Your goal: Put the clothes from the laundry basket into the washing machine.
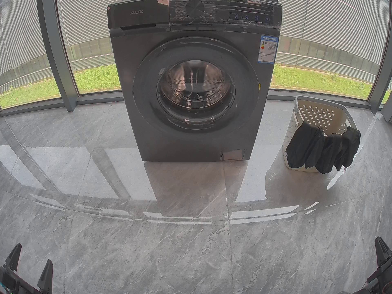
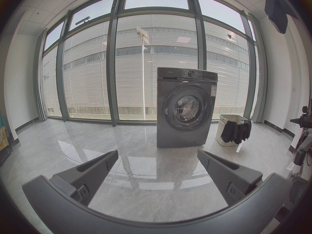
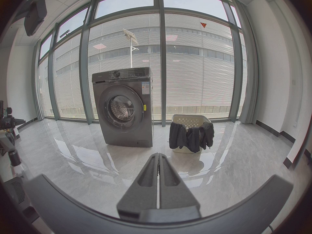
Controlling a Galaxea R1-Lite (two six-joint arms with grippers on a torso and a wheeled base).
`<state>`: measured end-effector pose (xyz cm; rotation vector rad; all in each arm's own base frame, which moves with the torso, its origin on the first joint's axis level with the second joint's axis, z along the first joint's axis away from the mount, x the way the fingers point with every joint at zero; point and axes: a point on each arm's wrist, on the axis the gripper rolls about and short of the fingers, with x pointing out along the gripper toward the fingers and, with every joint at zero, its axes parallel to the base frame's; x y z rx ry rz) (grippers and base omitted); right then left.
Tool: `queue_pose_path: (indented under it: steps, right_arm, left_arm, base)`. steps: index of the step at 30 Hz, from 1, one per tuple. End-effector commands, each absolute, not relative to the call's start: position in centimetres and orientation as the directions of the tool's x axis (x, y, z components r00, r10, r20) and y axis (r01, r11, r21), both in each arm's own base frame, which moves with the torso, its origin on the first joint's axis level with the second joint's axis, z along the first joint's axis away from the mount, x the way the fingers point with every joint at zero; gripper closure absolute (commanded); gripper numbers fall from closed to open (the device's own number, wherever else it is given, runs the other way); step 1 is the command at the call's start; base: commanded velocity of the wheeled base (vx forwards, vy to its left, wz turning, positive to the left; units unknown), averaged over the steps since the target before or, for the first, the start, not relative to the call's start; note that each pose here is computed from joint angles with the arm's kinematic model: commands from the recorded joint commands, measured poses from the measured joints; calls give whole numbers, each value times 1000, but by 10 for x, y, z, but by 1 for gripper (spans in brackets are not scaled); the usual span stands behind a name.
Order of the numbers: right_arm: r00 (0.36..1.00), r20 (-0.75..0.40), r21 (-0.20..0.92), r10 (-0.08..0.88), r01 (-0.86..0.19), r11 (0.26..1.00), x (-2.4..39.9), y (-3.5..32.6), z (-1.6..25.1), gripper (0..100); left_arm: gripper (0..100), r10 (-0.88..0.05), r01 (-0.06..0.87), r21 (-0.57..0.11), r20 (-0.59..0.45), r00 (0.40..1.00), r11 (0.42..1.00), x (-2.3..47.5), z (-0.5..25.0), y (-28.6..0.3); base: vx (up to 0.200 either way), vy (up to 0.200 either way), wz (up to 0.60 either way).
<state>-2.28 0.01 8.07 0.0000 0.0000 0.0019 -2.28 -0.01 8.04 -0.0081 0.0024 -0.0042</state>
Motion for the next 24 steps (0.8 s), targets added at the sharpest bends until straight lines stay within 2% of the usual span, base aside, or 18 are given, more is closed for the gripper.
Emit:
queue_pose_path:
  steps: [1,7,24]
  right_arm:
    - [1000,-2,-2,3,-3,1000,-23,0,75,100]
    - [1000,0,-2,3,-3,1000,-23,0,75,100]
    - [1000,-2,-3,3,-3,1000,-23,0,75,100]
  left_arm:
    - [0,-5,5,-8,-2,1000,1000,-23,76,0]
    - [0,-5,5,-9,-2,1000,1000,-23,76,0]
    - [0,-6,6,-11,-2,1000,1000,-23,76,0]
  base:
    - [0,0,0]
    - [0,0,0]
    - [200,0,0]
